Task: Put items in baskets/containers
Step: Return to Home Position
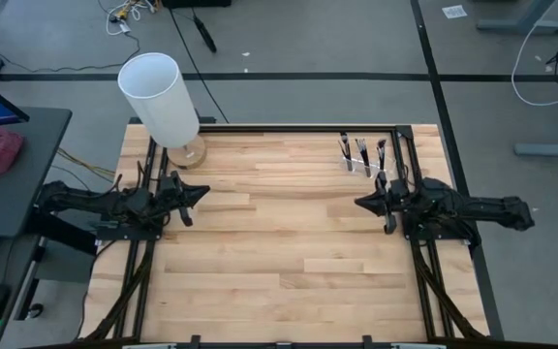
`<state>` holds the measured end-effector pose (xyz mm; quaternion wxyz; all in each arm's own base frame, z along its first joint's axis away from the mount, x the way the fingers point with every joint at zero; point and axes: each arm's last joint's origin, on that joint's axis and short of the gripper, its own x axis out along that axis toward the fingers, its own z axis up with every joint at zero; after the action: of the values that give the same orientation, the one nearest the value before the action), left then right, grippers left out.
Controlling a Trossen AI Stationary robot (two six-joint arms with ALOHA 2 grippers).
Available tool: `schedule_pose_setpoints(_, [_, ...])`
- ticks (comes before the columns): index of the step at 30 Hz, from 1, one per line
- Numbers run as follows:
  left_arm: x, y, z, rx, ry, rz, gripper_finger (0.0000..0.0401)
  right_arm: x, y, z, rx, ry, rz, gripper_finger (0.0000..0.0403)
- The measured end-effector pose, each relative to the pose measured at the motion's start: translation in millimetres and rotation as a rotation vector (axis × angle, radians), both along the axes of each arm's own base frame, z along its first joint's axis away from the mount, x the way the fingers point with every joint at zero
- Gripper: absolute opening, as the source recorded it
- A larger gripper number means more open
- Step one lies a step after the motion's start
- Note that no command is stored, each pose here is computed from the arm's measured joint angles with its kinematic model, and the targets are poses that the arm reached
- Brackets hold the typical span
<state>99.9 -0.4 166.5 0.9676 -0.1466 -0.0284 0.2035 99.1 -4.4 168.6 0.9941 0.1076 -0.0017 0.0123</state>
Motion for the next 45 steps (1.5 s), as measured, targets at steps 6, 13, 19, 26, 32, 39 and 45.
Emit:
schedule_pose_setpoints(6, [0.0, 0.0, -0.2, 0.03, 0.016, 0.0, 0.0012, 1.9, 0.4, -3.8, 0.032, 0.045, -0.045, 0.0003])
schedule_pose_setpoints(13, [0.0, 0.0, -0.3, 0.073, 0.035, -0.001, 0.0013, 3.0, 0.7, -5.3, 0.032, 0.064, -0.042, 0.0004])
schedule_pose_setpoints(19, [0.0, 0.0, -0.2, 0.073, 0.034, -0.001, 0.0014, 3.0, 0.7, -5.3, 0.032, 0.064, -0.042, 0.0004])
schedule_pose_setpoints(26, [0.0, 0.0, -0.1, 0.072, 0.033, -0.001, 0.0014, 3.0, 0.7, -5.0, 0.031, 0.062, -0.042, 0.0012])
schedule_pose_setpoints(32, [0.0, 0.0, -0.2, 0.072, 0.033, -0.001, 0.0014, 3.0, 0.7, -5.0, 0.031, 0.062, -0.042, 0.0013])
schedule_pose_setpoints(39, [-6.0, 2.9, 6.7, 0.059, -0.056, 0.021, 0.0014, 3.0, 0.7, -4.8, 0.031, 0.062, -0.042, 0.0013])
schedule_pose_setpoints(45, [-6.2, 8.4, 6.4, 0.093, -0.037, 0.062, 0.0014, 3.0, 0.7, -4.6, 0.031, 0.06, -0.042, 0.0013])
